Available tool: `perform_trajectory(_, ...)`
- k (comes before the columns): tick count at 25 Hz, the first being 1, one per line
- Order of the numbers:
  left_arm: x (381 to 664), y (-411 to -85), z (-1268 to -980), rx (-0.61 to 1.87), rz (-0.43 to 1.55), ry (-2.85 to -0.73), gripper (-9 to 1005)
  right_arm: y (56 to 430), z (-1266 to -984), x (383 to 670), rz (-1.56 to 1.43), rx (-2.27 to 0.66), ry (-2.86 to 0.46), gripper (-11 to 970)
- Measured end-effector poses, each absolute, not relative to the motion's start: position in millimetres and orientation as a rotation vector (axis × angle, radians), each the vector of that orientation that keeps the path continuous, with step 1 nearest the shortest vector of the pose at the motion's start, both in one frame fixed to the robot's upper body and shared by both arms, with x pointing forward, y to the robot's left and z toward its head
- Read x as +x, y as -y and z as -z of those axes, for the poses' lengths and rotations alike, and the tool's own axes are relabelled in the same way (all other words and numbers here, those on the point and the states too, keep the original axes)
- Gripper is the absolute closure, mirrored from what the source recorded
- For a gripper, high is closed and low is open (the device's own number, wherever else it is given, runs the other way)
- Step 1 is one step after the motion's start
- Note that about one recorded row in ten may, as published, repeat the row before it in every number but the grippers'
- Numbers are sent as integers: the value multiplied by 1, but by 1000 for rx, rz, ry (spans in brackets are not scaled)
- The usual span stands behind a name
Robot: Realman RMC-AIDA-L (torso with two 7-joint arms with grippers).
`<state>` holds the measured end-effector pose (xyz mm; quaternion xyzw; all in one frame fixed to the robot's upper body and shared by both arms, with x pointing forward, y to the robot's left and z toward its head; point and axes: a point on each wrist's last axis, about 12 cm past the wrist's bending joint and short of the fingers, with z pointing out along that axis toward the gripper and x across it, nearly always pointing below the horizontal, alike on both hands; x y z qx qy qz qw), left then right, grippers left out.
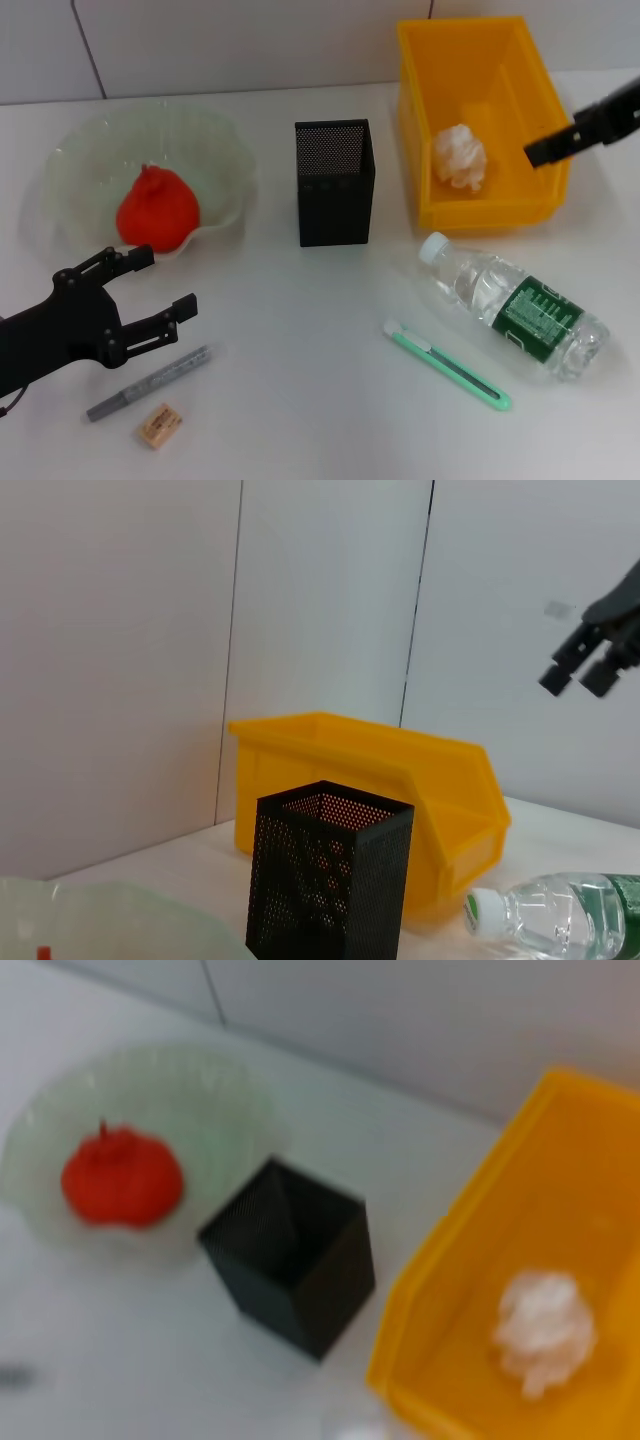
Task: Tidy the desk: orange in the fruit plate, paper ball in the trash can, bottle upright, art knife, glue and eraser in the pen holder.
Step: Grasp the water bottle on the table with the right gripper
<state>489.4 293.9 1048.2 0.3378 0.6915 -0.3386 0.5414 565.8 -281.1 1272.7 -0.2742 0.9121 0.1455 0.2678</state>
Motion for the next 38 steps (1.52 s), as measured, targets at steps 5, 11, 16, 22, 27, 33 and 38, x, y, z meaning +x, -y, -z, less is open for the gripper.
perform_trajectory(5, 489, -295, -1048, 800, 803, -1643, 135, 276, -1258, 558, -370, -806, -2595, 129)
perform_trajectory(11, 490, -295, -1048, 799, 801, -1645, 135, 264, -1232, 558, -420, -900, -2700, 130)
perform_trajectory(16, 490, -295, -1048, 799, 800, -1644, 135, 252, -1208, 565, -299, -939, -2769, 130)
perform_trajectory(22, 489, -295, -1047, 794, 802, -1651, 135, 240, -1194, 572, -246, -987, -2798, 129)
perform_trajectory(27, 488, -295, -1046, 791, 802, -1654, 135, 238, -1184, 573, -264, -985, -2825, 129)
perform_trajectory(33, 487, -296, -1046, 790, 801, -1655, 135, 240, -1176, 573, -278, -966, -2833, 130)
perform_trajectory(38, 487, -296, -1046, 791, 800, -1656, 135, 241, -1166, 573, -294, -946, -2855, 129)
